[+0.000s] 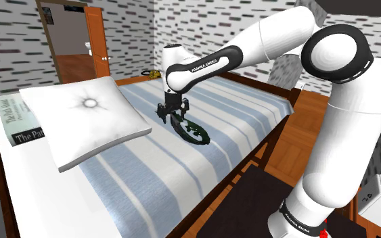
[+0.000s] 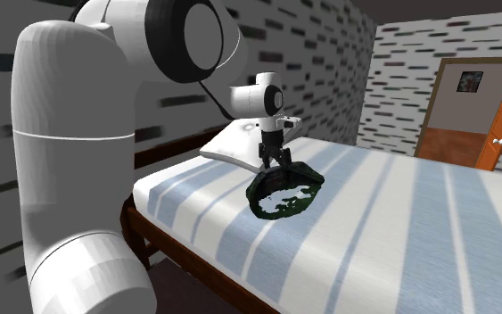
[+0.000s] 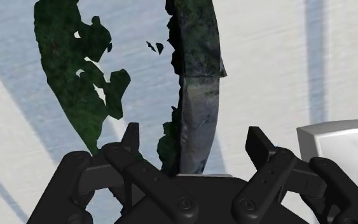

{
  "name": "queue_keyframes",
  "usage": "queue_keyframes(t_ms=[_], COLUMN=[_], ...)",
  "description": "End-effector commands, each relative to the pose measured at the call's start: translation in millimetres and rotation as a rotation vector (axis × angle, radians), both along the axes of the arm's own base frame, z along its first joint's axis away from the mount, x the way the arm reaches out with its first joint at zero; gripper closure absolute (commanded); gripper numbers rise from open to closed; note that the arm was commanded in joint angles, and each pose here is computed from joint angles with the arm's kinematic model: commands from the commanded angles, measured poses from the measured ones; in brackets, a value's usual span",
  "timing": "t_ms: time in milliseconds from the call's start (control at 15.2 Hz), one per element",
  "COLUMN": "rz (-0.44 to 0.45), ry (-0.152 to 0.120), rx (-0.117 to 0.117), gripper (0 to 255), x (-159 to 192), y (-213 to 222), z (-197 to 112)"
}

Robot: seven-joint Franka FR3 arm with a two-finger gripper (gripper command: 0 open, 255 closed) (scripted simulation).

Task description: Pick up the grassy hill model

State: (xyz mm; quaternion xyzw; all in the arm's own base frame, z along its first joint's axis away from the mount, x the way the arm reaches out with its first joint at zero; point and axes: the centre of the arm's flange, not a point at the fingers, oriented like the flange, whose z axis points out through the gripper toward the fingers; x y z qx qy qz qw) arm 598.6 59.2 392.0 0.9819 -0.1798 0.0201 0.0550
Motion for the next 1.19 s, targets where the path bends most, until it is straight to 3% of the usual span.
queue_keyframes(t_ms=[0,594,1122], rz=[0.000,0.000,0.000], ry=[-0.001,-0.001,-0.001], rx=[0.000,0.000,0.000], gripper=[255,255,255], x=[0.5,0.3,0.3], y=[0.0,-0.2,-0.2], z=[-1.0,-1.3,41.0])
